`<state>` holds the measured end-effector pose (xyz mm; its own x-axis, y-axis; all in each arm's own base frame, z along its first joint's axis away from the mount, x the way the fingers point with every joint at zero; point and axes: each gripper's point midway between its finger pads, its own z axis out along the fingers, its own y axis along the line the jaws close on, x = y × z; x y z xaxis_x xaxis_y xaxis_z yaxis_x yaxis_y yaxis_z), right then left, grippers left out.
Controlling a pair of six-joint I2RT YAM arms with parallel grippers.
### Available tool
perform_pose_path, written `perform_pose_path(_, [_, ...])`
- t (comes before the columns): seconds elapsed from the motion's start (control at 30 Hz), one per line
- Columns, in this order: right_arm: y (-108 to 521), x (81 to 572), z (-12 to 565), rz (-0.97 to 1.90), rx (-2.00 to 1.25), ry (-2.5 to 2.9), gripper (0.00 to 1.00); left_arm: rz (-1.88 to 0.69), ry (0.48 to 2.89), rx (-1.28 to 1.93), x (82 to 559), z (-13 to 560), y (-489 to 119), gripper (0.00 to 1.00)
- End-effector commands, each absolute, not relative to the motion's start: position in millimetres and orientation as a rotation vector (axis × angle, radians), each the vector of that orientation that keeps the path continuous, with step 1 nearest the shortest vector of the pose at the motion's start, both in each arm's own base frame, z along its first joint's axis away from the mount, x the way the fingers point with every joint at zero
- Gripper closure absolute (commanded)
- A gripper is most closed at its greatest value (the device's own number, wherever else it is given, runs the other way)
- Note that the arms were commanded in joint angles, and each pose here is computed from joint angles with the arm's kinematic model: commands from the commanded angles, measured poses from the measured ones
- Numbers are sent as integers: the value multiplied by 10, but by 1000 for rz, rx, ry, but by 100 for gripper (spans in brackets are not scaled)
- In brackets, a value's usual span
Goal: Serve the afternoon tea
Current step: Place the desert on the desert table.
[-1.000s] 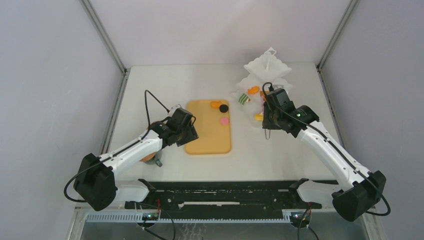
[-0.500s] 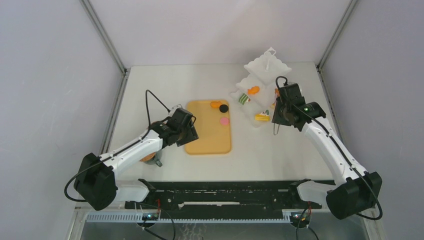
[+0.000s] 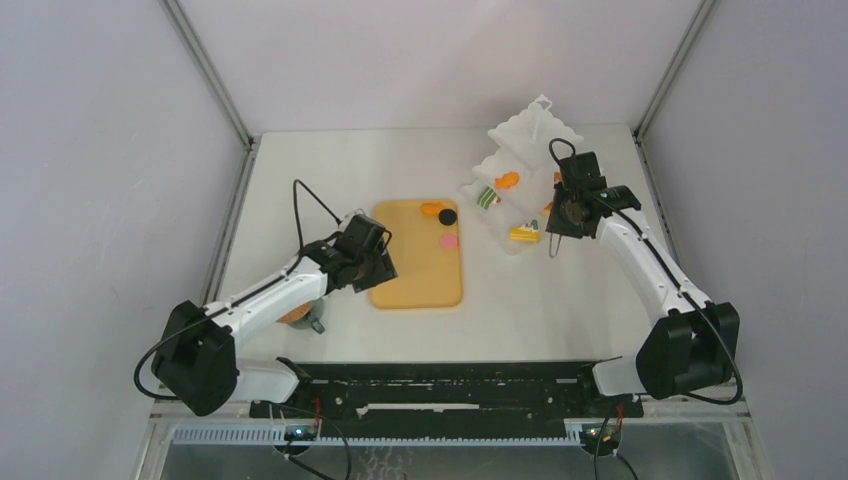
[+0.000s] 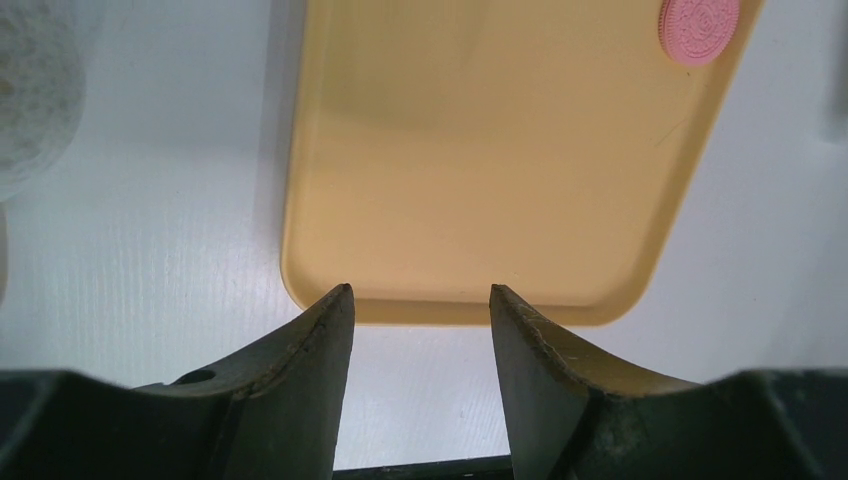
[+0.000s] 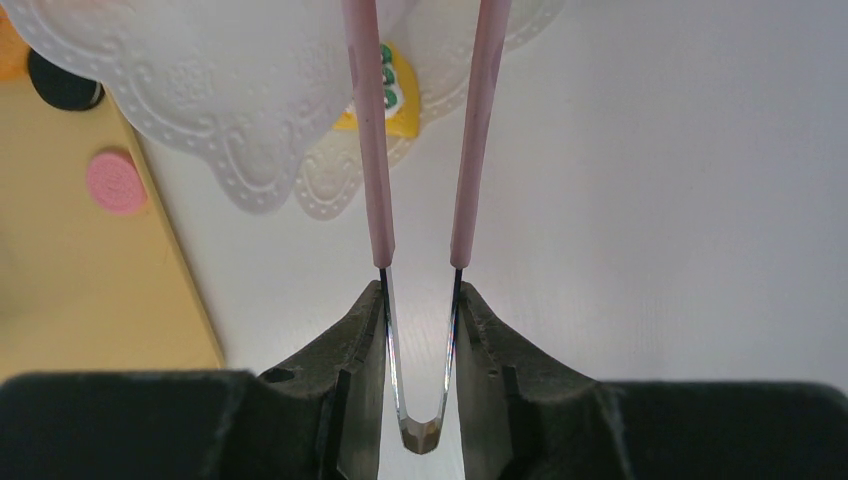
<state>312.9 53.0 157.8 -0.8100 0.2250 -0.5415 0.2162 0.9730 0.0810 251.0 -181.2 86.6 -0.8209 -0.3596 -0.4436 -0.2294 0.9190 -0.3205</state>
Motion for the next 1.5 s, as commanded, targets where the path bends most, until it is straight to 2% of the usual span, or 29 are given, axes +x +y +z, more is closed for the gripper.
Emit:
perform_pose_path(0.0, [568, 3479, 1920, 71, 291, 2414, 66, -402, 2515, -399, 2679, 1055, -1889, 42])
perform_pose_path(0.83, [548, 3867, 1888, 25, 288, 2442, 60, -428, 2521, -421, 2774, 983, -1900, 42])
perform_pose_path(1.17, [520, 3906, 1843, 4, 321, 2468, 51, -432, 2526, -420, 2766, 968, -1877, 42])
perform_pose_path(1.47, [503, 3865, 1954, 3, 322, 2443, 52, -443, 2530, -415, 2777, 964, -1901, 43])
